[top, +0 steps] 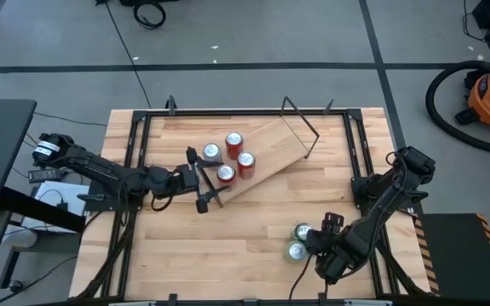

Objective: Place canned beverage on shelf
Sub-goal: Put the blue soda can on the shelf

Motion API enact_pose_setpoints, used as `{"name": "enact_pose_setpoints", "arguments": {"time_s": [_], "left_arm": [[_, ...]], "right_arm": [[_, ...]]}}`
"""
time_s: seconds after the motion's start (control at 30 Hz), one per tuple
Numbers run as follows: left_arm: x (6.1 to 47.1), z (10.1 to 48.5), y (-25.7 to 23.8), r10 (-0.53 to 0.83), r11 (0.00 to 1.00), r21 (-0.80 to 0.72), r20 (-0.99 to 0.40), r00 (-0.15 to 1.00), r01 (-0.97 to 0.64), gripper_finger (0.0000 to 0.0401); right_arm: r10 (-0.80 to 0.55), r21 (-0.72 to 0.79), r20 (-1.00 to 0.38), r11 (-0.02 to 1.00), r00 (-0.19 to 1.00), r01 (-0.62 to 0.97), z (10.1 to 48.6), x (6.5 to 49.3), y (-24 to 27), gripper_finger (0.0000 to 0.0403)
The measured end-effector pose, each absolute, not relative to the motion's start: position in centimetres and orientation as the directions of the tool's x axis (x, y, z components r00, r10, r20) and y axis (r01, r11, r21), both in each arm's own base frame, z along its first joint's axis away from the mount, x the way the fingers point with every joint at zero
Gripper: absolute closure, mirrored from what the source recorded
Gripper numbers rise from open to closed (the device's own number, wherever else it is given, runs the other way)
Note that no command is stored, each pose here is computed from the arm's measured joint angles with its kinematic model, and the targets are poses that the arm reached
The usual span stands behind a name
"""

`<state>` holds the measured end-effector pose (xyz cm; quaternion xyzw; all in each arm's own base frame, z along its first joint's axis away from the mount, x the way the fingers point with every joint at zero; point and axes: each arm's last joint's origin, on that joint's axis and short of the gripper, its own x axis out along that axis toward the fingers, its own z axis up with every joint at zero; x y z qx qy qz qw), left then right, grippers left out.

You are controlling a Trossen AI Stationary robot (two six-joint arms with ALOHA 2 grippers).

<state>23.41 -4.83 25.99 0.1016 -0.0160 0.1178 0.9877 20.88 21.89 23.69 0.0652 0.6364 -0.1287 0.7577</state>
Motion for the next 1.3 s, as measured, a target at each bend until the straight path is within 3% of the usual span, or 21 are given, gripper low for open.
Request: {"name": "enact_pose_setpoints", "arguments": {"time_s": [0.33,0.7,1.03,1.3], "left_arm": [[23.4,26.0,-4.8,0.228,0.953,0.191,0.053,0.972,-0.234,0.0065],[23.4,25.9,-4.9,0.225,0.954,0.194,0.046,0.973,-0.23,0.0065],[23.4,25.9,-4.9,0.225,0.954,0.195,0.045,0.973,-0.23,0.0065],[23.4,25.7,-4.9,0.226,0.958,0.176,0.031,0.974,-0.228,0.0065]], "right_arm": [[-0.115,-0.075,-0.986,0.952,0.118,0.296,22.8,21.1,21.2,0.0062],[-0.097,-0.072,-0.992,0.955,0.075,0.289,22.7,20.9,21.0,0.0142],[-0.178,-0.184,-0.983,0.935,-0.047,0.304,22.9,19.8,20.1,0.0144],[-0.197,-0.179,-0.98,0.939,0.034,0.294,24.8,19.3,18.9,0.0144]]}}
